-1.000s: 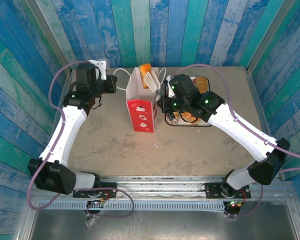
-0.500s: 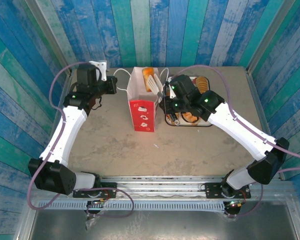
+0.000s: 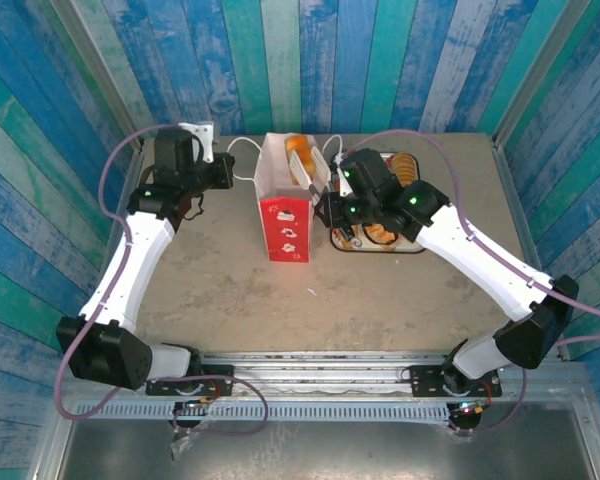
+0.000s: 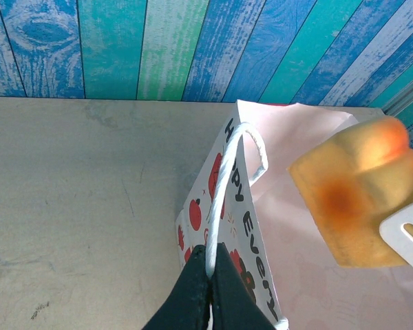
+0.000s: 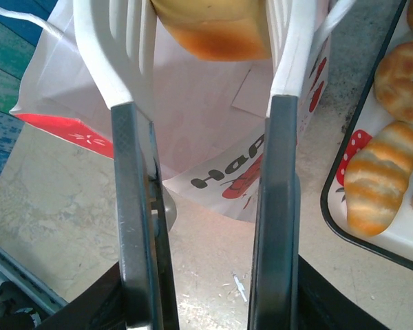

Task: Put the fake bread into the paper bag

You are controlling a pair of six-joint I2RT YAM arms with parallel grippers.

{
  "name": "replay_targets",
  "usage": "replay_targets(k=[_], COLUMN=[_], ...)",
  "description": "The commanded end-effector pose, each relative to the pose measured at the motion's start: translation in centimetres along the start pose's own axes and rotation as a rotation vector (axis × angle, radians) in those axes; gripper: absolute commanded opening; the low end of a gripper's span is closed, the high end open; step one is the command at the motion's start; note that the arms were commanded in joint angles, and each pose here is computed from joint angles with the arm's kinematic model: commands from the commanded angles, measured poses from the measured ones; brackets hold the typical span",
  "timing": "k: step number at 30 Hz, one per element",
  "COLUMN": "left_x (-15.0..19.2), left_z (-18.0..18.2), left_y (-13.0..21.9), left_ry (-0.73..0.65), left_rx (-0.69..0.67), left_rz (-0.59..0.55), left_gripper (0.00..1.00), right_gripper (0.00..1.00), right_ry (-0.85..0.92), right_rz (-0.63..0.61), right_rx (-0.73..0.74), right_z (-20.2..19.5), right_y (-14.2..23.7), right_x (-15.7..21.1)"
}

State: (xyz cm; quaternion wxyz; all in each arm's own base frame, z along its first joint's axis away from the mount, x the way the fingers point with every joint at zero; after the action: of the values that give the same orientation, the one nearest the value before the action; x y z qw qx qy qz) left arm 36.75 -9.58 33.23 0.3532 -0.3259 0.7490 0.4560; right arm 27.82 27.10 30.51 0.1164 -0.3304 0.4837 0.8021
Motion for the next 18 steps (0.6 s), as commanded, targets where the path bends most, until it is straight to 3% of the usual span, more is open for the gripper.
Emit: replay_targets(k=[1,10,18], left_x=[-1.1,-1.0,-1.1], left_z=[-0.6,-0.7,-1.7], left_y=[1.9,1.8,1.8], left_ry=[-0.023,-0.021,0.003], left_rx=[0.010,0.017,0.098], left_rz=[-0.062,-0.058,-0.060], left_gripper=[0.00,0.00,0.12], right_gripper=[0.49,0.49,0.49], right_ry=[0.010,0.020,0.027], right_rz=[-0.039,-0.047,-0.137], right_rx=[-0.025,-0.038,-0.111], right_z=[0.4,0.8,2.1], right_y=[0.7,0.6,2.4], right_x=[-1.3,-2.0,-3.8])
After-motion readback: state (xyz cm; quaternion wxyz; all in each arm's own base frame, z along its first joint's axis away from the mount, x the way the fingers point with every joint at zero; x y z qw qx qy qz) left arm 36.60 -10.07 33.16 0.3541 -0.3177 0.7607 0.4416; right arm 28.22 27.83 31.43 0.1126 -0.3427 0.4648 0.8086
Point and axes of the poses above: each hand's point on the last joint's axis, 136 mm out from that joint toward the fingers, its own y axis back along the fingers, its own z axis along the line the jaws close on, x = y × z, the point moved 4 cm from there along y, back along the fingers, and after that the axes turned 3 degrees about y, right-handed, at the moved point
